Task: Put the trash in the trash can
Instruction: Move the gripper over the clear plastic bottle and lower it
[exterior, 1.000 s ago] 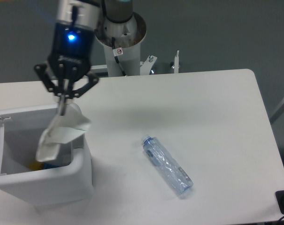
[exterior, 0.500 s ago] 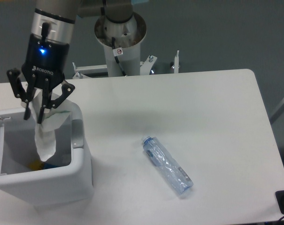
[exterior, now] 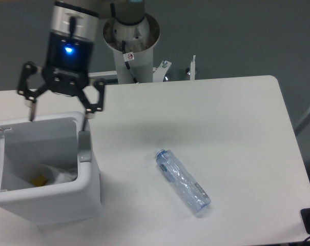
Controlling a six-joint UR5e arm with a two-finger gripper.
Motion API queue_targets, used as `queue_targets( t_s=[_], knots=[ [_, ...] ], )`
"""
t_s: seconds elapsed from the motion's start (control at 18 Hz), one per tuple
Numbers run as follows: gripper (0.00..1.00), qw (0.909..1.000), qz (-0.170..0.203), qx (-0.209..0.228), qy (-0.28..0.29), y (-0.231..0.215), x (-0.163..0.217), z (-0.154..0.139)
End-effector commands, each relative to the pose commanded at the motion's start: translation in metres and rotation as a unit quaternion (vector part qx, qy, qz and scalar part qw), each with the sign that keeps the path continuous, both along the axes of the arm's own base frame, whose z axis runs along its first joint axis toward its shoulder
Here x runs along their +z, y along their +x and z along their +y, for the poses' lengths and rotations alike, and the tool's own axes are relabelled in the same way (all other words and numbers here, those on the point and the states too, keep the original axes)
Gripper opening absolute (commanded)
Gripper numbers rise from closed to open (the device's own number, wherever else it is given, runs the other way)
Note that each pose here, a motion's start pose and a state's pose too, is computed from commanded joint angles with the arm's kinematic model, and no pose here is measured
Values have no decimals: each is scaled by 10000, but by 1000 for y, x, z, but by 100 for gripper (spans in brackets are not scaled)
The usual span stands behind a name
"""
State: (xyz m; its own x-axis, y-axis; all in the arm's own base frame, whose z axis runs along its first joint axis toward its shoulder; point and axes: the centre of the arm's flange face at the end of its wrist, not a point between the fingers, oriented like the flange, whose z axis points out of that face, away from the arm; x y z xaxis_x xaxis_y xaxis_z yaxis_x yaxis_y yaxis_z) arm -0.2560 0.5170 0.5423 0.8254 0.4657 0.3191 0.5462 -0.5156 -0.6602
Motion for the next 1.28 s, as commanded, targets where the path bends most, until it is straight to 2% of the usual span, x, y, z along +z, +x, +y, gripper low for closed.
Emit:
queue_targets(
  t_s=[0.17, 0.28, 0.39, 0.44, 0.56, 0.67, 0.78, 1.0, 1.17, 1.28],
  knots=[
    [100, 9972, -292, 615, -297, -75, -43, -22],
    [100, 9917, -610, 942, -627, -124, -78, -38],
    [100, 9874, -848, 1055, -823, -153, -113, -37],
    [100, 9835, -978, 1139, -1008, -171, -143, -35],
    [100, 9781, -968, 1246, -1357, -194, -178, -28],
    [100, 9714, -990, 1306, -1716, -209, -217, -22],
    [100, 9674, -1033, 1126, -2020, -214, -261, -12],
    [100, 9653, -1007, 873, -2248, -209, -297, 3],
    [100, 9636, -946, 785, -2374, -204, -319, 17],
    [100, 9597, -905, 820, -2530, -206, -330, 17]
  ],
)
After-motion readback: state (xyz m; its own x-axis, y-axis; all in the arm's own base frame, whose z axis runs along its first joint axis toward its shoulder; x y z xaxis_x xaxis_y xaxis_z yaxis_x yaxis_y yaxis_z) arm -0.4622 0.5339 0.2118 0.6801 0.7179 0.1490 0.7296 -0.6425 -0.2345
